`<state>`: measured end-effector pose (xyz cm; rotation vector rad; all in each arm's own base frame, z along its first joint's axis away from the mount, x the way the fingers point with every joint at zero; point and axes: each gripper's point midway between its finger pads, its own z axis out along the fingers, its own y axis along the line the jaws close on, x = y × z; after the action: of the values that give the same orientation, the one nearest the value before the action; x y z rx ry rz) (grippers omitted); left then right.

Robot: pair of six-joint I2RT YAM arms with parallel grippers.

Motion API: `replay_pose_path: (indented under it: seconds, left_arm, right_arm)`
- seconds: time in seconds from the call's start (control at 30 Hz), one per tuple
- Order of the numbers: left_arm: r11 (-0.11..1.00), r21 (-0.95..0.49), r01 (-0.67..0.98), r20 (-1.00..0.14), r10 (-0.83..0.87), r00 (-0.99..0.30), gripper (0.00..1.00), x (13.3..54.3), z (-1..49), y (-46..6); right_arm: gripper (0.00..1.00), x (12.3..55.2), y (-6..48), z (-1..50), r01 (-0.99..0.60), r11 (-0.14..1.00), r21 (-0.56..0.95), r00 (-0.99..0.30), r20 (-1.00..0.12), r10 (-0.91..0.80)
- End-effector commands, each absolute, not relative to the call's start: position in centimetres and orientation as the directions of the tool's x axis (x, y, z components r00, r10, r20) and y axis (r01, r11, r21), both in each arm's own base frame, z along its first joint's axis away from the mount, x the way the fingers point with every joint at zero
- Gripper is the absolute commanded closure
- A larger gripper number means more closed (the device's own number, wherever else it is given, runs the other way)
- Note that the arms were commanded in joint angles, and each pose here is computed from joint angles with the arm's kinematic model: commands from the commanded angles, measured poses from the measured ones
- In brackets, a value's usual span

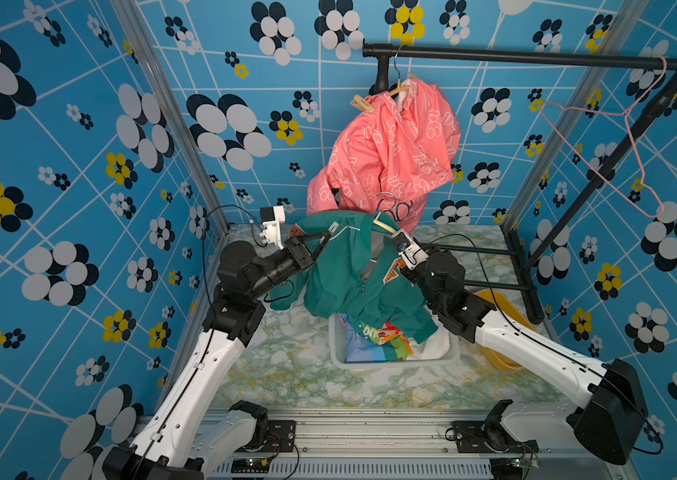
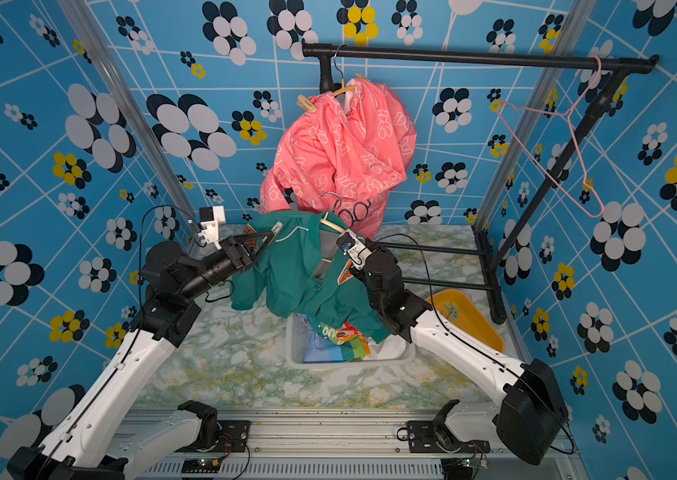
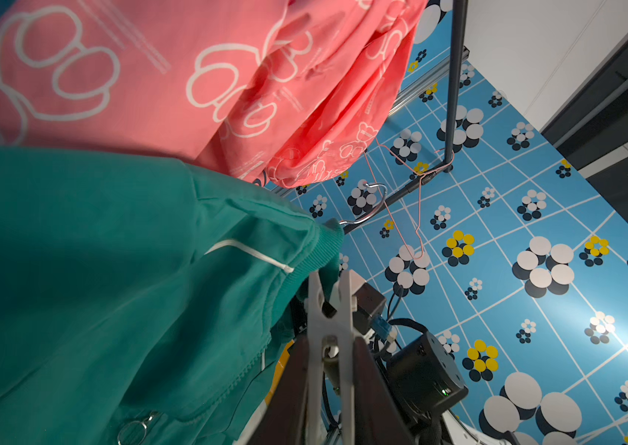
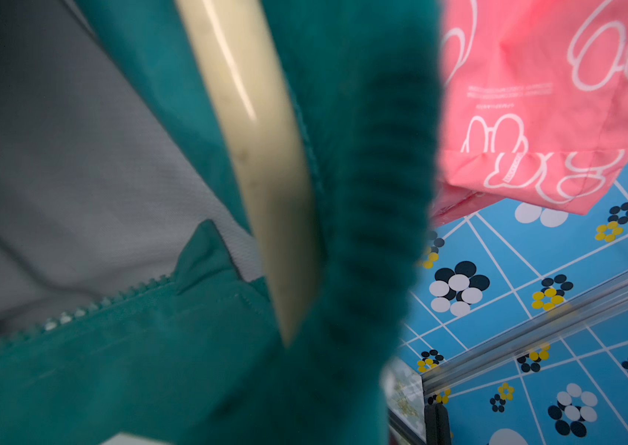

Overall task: Remove the clothespins securing jackets to the hanger
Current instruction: Remove the clothespin from the hanger, then place the jacket in the basket.

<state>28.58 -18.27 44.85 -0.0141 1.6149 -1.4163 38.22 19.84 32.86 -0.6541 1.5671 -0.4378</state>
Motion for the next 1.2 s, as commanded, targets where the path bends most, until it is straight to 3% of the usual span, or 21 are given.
replay_pose_path:
  seconds: [0.0,0.3,0.57,0.7,0.9,1.17]
  left_arm:
    - [0.396,-0.719,0.572,-0.689,-0.518,-0.507,1.00,28.0,43.9,-17.9]
    - [0.389,-0.669,0.634,-0.738,-0.448,-0.504,1.00,26.8,44.1,-18.7]
    - [0.471,-0.551,0.689,-0.822,-0.447,-0.353,1.00,24.9,47.3,-17.1]
    - [0.493,-0.509,0.705,-0.843,-0.452,-0.293,1.00,23.9,48.7,-16.5]
    - [0.509,-0.500,0.701,-0.847,-0.458,-0.271,1.00,23.2,49.1,-16.0]
    - [0.500,-0.511,0.699,-0.842,-0.456,-0.288,1.00,23.9,48.8,-16.3]
  right_arm:
    - [1.00,38.1,18.8,37.2,-0.074,0.849,-0.524,0.032,-0.852,-0.523]
    - [1.00,36.1,17.6,37.4,-0.200,0.812,-0.548,-0.073,-0.818,-0.570]
    - [1.00,26.6,12.7,43.1,-0.256,0.887,-0.384,0.096,-0.923,-0.372]
    - [1.00,25.3,10.9,41.5,-0.230,0.890,-0.393,0.064,-0.919,-0.389]
    - [1.00,26.8,10.0,36.6,-0.173,0.892,-0.418,-0.076,-0.897,-0.435]
    - [1.00,26.2,7.4,34.1,-0.082,0.931,-0.355,-0.110,-0.925,-0.363]
